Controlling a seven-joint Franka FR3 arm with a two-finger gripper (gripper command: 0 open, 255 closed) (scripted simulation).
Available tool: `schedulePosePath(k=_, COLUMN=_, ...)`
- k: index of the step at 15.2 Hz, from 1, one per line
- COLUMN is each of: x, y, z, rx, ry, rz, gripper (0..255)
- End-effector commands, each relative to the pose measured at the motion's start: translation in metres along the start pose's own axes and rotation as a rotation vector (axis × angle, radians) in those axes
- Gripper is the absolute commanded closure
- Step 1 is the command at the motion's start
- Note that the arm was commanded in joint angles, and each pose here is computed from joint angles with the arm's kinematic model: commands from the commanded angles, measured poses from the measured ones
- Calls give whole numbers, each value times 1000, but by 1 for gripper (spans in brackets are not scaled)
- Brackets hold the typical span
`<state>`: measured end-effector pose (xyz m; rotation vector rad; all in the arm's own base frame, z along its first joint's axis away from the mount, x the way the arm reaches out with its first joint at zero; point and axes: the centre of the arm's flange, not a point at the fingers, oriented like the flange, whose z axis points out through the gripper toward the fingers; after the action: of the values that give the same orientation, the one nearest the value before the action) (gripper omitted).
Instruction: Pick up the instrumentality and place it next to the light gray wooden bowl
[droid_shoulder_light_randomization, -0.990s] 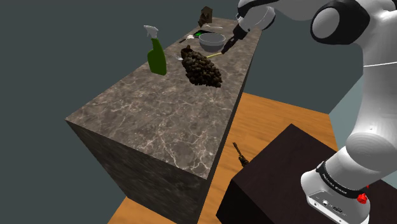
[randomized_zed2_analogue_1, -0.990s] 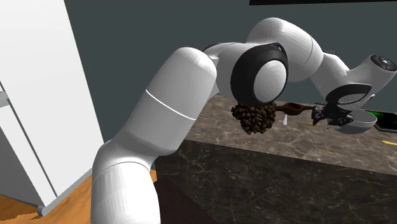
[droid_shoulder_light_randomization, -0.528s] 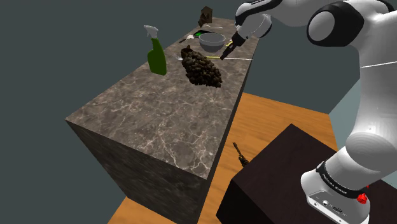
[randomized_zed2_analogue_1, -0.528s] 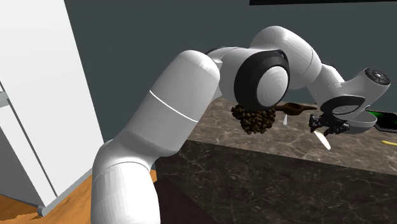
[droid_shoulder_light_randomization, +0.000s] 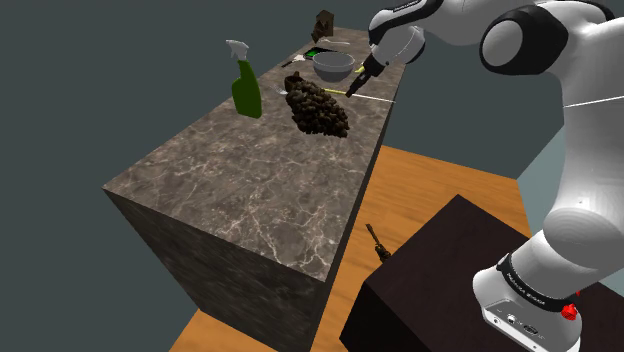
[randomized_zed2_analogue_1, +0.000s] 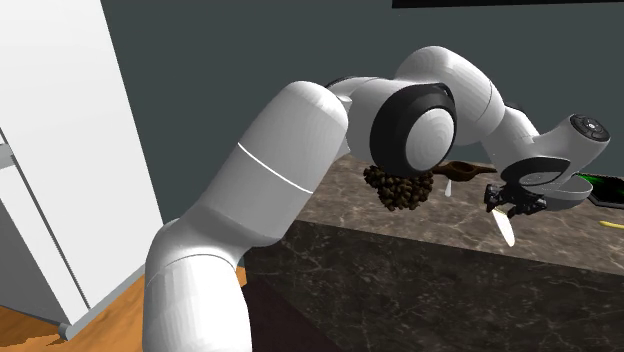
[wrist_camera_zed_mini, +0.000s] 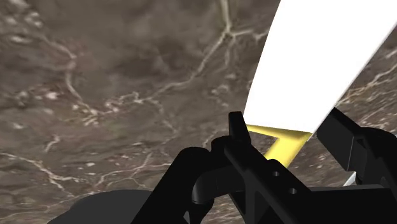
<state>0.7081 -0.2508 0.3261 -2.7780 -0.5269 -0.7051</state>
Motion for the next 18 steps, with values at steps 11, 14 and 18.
schedulePosePath(k=11, x=0, y=0, z=-50, rx=0, ry=0, rz=0, gripper=0)
schedulePosePath(k=14, x=0, y=0, z=-50, rx=0, ry=0, rz=0, gripper=0)
schedulePosePath(k=18, x=0, y=0, z=-50, rx=0, ry=0, rz=0, gripper=0)
